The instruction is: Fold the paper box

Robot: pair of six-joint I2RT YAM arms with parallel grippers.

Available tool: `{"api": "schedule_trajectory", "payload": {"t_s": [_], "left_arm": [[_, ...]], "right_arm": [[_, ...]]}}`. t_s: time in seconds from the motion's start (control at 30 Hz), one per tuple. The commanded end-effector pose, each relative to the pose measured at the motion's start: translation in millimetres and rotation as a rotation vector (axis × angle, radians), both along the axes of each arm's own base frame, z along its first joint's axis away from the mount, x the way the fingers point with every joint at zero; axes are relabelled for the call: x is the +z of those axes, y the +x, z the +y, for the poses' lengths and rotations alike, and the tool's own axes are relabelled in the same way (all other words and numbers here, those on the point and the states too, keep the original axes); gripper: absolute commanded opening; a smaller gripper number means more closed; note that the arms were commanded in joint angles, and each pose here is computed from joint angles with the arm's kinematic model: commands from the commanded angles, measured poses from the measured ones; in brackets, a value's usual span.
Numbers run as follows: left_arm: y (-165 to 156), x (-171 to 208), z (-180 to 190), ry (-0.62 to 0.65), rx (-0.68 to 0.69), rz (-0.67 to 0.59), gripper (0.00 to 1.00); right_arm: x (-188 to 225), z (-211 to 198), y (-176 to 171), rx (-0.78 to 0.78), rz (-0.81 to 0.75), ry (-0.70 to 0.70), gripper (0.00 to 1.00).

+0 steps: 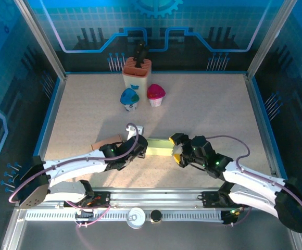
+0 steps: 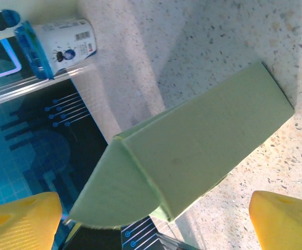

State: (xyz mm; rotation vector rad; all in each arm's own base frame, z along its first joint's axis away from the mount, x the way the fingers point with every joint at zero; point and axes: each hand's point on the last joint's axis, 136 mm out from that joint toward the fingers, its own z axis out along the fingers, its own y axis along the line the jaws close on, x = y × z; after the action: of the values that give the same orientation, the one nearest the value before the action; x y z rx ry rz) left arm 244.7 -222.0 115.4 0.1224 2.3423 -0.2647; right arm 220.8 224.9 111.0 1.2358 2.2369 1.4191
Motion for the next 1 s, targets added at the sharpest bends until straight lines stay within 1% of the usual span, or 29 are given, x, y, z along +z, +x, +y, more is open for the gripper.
{"api": "schedule_trajectory", "payload": {"t_s": [0.0,0.2,0.3,0.4,0.47,0.57,0.63,0.7,0.77,0.97], "left_arm": [[-7,-10,1,0.04,0.002,0.037,0.0],[-8,-9,0,0.048,0.003,0.025,0.0],[-9,-7,0,0.045,0.002,0.02,0.0],[-9,-7,-1,0.043,-0.003,0.02,0.0],[-10,-5,-2,0.041,-0.007,0.018,0.01],[-11,-3,-4,0.029,-0.014,0.017,0.1],[-13,1,-6,0.007,-0.019,0.016,0.22],[-16,5,-9,-0.031,-0.026,0.023,0.31],[-21,11,-14,-0.091,-0.037,0.036,0.36],[-37,40,-18,-0.335,-0.041,0.059,0.49]], "right_arm": [[18,13,9,-0.027,0.007,0.141,0.93],[14,14,15,-0.046,0.036,0.158,0.91],[5,12,16,-0.056,0.055,0.15,0.84],[-3,10,16,-0.063,0.066,0.147,0.73],[-7,9,15,-0.066,0.075,0.141,0.69],[-12,7,14,-0.067,0.086,0.133,0.62],[-17,6,14,-0.071,0.094,0.121,0.6],[-21,5,13,-0.075,0.102,0.11,0.59],[-24,3,13,-0.08,0.105,0.101,0.59],[-31,4,14,-0.077,0.116,0.086,0.57]]}}
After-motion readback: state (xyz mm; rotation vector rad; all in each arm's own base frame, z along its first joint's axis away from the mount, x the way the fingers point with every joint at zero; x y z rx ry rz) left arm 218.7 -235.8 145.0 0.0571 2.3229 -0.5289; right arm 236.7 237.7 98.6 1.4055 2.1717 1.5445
